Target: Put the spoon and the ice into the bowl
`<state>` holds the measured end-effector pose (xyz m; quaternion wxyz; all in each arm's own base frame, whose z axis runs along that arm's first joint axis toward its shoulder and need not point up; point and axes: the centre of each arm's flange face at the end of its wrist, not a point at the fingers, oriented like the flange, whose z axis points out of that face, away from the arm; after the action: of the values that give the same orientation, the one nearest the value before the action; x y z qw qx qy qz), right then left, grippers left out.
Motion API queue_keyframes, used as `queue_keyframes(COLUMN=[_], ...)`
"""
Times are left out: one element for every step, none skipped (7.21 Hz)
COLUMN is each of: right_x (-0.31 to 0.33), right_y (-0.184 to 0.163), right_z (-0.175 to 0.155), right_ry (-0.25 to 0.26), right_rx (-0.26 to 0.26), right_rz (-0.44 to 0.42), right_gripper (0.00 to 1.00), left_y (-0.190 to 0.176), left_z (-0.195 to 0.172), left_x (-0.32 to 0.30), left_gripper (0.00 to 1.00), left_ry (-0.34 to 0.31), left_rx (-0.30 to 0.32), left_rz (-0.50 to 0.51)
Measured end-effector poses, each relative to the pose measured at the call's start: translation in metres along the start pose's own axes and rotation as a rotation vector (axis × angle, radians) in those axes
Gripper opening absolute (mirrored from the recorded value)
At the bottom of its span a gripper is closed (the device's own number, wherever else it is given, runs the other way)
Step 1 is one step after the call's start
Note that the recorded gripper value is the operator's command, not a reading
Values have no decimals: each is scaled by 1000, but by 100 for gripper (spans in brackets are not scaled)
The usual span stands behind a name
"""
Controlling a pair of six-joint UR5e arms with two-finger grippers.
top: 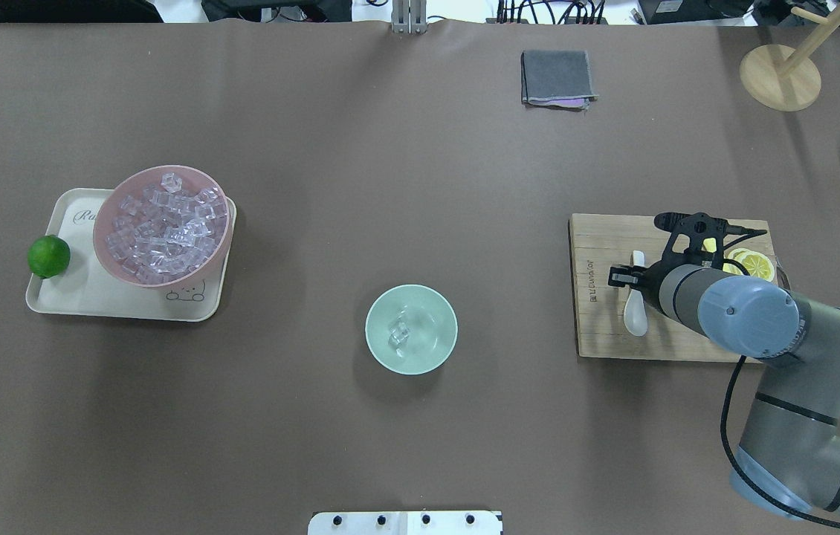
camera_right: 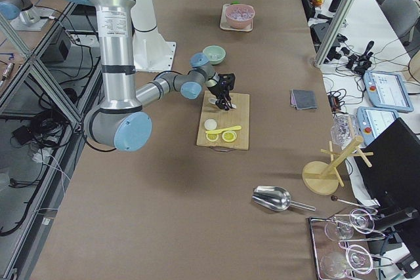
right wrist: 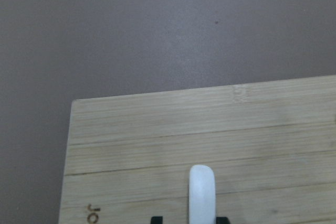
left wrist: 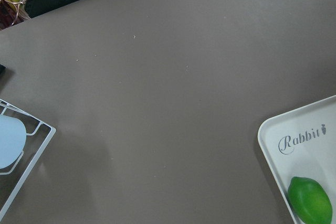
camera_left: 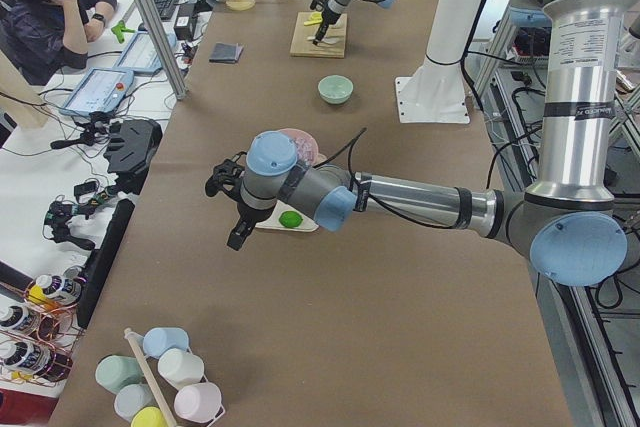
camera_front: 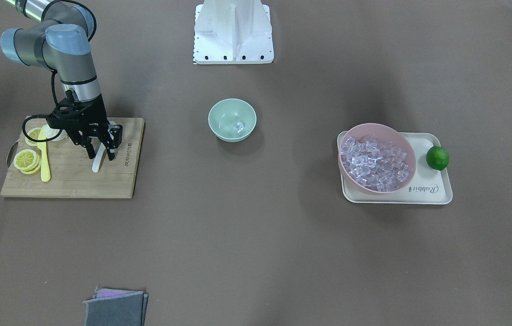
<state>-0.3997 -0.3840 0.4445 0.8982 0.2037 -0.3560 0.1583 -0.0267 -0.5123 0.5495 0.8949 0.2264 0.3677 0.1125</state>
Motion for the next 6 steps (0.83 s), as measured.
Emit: queue_keyframes(right_x=[-2, -3, -2, -1, 0, 0], right_y=[-2, -1, 0, 2, 5, 8], right_z=[-10, -14, -13, -11, -8, -5], right_ry=[15, 30, 41, 48, 52, 55], right_rx=[-3, -5, -7, -9, -11, -13], right_rz=[-2, -6, -9, -12, -14, -9], right_gripper=[43, 46, 47, 46, 45, 39], left_y=[0, 0, 0, 0, 0, 0], left_z=[0, 1, 1, 1, 1, 1], left_x=[0, -1, -1, -1, -1, -1], left_gripper=[99, 99, 99, 99, 99, 99], left_ry=[-1, -1, -1, -1, -1, -1], left_rx=[0, 0, 0, 0, 0, 0], left_rz=[-3, -8, -10, -11, -12, -12])
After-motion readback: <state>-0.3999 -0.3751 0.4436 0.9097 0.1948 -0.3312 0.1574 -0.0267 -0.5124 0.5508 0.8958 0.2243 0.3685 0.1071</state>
